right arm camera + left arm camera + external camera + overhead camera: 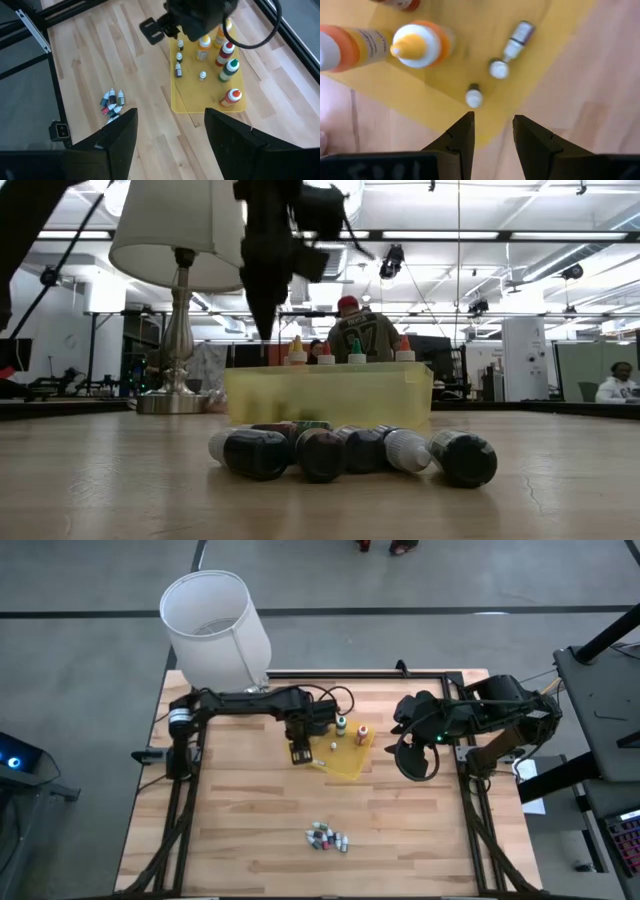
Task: Pick & Place food coloring
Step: Put the small green food coloring bottle into the yellow bin
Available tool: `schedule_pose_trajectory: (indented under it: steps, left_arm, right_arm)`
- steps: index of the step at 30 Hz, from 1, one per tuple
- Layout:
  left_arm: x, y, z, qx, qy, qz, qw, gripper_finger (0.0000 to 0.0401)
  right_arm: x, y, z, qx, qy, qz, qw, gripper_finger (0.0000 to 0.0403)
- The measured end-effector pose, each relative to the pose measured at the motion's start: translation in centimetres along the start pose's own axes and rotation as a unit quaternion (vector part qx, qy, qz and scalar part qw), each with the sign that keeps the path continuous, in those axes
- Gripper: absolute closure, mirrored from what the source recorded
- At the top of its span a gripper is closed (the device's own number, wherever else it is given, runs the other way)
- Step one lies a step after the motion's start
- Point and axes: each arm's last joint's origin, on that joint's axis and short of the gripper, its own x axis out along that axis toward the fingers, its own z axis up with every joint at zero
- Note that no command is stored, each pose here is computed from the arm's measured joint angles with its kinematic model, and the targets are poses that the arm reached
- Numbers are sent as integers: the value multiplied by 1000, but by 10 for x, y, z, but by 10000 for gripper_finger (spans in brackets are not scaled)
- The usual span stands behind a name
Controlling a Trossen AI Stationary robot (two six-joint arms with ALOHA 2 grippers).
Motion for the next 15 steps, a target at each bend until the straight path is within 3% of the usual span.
schedule_pose_trajectory:
  steps: [9,15]
  left_arm:
    - [-57,-54,-31,23,-107,-23,994,295]
    - [-95,-85,-61,37,-216,-56,974,295]
  right_arm:
    - [3,2,-2,-4,4,-1,1000,181]
    - [20,15,-9,-28,20,2,999,181]
